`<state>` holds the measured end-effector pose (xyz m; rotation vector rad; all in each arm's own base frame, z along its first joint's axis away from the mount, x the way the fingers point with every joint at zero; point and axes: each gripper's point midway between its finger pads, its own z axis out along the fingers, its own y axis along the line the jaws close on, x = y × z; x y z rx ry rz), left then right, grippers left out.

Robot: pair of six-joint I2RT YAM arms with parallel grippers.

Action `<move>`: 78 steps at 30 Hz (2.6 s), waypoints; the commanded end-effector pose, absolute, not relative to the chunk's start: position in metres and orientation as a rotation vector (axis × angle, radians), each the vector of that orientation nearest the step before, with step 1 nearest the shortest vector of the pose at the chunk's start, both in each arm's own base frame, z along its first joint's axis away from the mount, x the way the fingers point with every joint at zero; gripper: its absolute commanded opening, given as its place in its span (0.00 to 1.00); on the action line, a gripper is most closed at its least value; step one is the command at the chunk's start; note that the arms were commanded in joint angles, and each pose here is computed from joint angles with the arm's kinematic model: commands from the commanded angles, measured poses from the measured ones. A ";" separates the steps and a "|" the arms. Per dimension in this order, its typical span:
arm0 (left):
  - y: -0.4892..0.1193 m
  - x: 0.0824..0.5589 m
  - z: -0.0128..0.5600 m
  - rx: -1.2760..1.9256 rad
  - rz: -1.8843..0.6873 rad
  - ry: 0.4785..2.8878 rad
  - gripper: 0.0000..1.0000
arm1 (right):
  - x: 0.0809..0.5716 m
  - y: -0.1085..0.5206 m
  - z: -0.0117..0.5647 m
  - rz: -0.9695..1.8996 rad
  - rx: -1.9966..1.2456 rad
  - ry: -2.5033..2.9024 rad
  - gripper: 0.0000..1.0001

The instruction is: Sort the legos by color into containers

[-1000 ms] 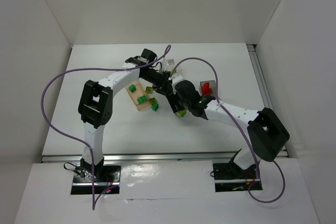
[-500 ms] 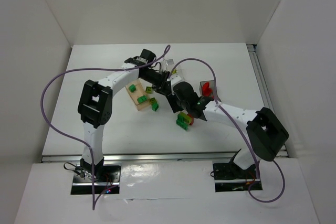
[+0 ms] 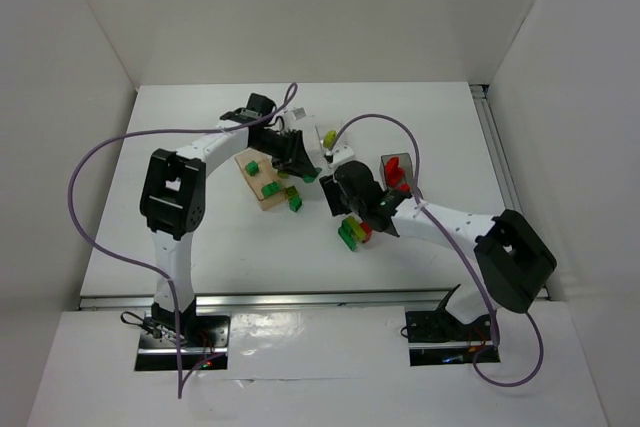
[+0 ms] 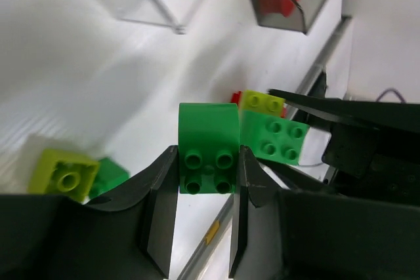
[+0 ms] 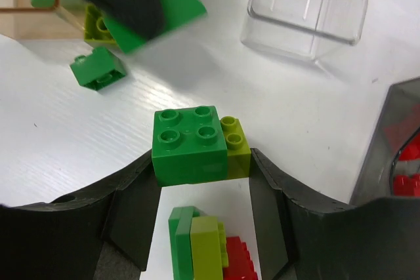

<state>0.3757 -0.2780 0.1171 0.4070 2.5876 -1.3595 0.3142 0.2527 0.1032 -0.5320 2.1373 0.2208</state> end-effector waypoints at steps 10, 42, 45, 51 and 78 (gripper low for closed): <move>-0.167 0.421 0.122 -0.084 -0.526 2.599 0.00 | 0.317 0.241 0.124 0.199 -0.367 2.096 0.25; -0.279 0.302 0.219 0.765 -1.450 2.077 0.87 | 0.260 0.281 0.177 0.888 -0.817 2.000 0.27; -0.278 0.286 0.237 0.861 -1.470 1.944 0.87 | 0.245 0.281 0.194 1.071 -0.892 1.973 0.27; -0.279 0.258 0.251 1.044 -1.559 1.766 0.86 | 0.220 0.282 0.203 1.293 -1.012 1.950 0.30; -0.312 0.228 0.218 1.231 -1.696 1.853 0.72 | 0.218 0.283 0.204 1.384 -1.024 1.940 0.31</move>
